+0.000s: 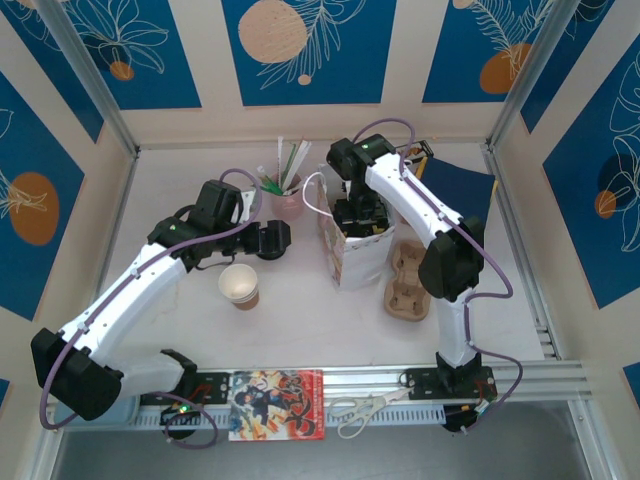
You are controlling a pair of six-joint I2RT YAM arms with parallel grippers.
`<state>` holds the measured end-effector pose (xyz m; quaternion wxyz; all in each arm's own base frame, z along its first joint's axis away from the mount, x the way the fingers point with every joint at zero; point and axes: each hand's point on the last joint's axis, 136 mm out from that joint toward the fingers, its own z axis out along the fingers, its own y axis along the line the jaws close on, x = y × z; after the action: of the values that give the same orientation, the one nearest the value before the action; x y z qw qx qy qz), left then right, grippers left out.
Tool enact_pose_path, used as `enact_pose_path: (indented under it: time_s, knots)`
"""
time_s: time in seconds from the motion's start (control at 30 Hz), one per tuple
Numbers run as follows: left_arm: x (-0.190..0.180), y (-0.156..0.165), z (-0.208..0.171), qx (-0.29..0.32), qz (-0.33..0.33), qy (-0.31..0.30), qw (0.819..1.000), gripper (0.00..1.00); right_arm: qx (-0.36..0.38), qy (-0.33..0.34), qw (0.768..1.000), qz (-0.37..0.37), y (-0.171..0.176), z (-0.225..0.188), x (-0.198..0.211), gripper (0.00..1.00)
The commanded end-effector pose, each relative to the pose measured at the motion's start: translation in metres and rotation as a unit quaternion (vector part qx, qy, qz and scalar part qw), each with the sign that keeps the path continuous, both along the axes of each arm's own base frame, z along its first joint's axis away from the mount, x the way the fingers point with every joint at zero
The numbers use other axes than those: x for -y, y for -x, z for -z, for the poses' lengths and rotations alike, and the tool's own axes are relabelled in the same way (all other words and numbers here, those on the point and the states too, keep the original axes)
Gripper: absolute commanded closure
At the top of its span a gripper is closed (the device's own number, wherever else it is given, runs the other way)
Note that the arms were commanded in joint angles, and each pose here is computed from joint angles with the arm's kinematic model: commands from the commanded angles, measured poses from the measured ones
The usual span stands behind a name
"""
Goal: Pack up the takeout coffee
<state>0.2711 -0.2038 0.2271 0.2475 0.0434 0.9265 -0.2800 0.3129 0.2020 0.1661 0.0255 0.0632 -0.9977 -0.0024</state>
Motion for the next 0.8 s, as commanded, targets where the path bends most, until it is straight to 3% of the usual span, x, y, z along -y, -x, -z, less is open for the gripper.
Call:
enact_pose_path:
  time_s: [0.0, 0.77]
  knots:
    - [-0.0033, -0.0009, -0.0011, -0.006, -0.005, 0.001, 1.000, 0.00, -0.019, -0.007, 1.000, -0.005, 0.0025, 0.0081, -0.0019, 0.30]
    - [-0.0019, -0.0015, -0.0009, -0.009, -0.004, 0.003, 1.000, 0.00, -0.021, -0.015, 1.000, -0.006, 0.0028, 0.0113, -0.0057, 0.30]
